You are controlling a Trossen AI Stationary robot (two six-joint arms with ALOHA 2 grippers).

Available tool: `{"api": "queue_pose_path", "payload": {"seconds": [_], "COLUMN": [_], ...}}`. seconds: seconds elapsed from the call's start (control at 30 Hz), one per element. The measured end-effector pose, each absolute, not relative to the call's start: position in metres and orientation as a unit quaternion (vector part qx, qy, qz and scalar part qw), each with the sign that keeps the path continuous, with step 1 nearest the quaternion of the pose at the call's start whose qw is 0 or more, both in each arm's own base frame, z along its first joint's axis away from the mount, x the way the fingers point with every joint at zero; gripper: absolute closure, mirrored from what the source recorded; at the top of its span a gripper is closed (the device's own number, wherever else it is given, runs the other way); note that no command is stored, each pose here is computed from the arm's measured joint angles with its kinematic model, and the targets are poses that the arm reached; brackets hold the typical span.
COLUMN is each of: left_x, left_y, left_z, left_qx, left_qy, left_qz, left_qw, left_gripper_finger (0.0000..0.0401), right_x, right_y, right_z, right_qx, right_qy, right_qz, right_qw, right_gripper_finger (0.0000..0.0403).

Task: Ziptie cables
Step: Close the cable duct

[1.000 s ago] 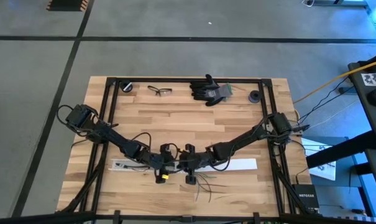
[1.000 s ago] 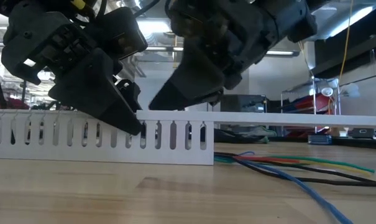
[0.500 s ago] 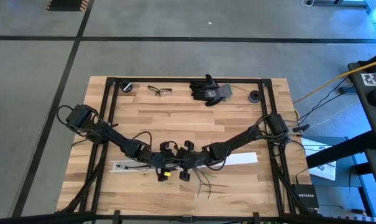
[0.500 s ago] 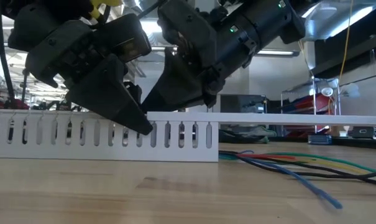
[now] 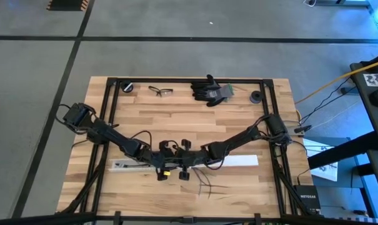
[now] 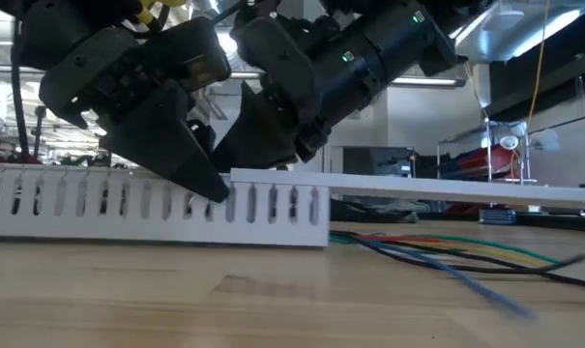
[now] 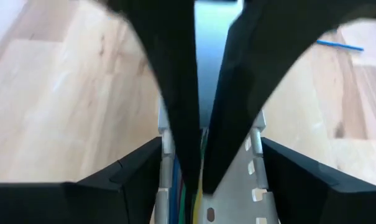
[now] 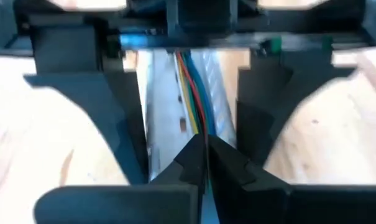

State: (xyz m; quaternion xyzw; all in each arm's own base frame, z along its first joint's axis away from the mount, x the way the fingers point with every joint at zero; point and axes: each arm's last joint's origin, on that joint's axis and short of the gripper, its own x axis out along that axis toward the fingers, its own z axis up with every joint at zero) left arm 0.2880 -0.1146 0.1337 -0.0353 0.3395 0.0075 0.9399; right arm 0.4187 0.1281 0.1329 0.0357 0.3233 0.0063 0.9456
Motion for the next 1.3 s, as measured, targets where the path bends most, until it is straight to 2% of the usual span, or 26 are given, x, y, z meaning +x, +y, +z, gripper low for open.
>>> {"api": "queue_pose_path", "payload": {"seconds": [0.37,0.63,0.93,1.17,1.3], "left_x": [0.281,0.283,0.284,0.283,0.286], "left_y": [-0.112,-0.104,-0.1,-0.1,-0.092], "left_z": [0.142,0.141,0.14,0.14,0.14], "left_qx": [-0.042,-0.06,-0.045,-0.03,-0.054], "left_qy": [0.358,0.371,0.378,0.38,0.38], "left_qz": [0.016,0.015,0.001,-0.007,0.011], "left_qw": [0.933,0.927,0.925,0.925,0.923], "left_gripper_finger": [0.0166,0.0166,0.0166,0.0166,0.0158], "right_x": [0.411,0.41,0.393,0.399,0.401], "right_y": [0.125,0.125,0.12,0.122,0.123], "right_z": [0.168,0.166,0.171,0.163,0.162], "right_qx": [-0.002,-0.007,-0.03,-0.031,-0.035], "right_qy": [0.331,0.344,0.415,0.405,0.395], "right_qz": [-0.01,-0.01,-0.014,-0.01,-0.008], "right_qw": [0.944,0.939,0.909,0.914,0.918], "right_gripper_finger": [0.0398,0.0398,0.0398,0.0398,0.0398]}}
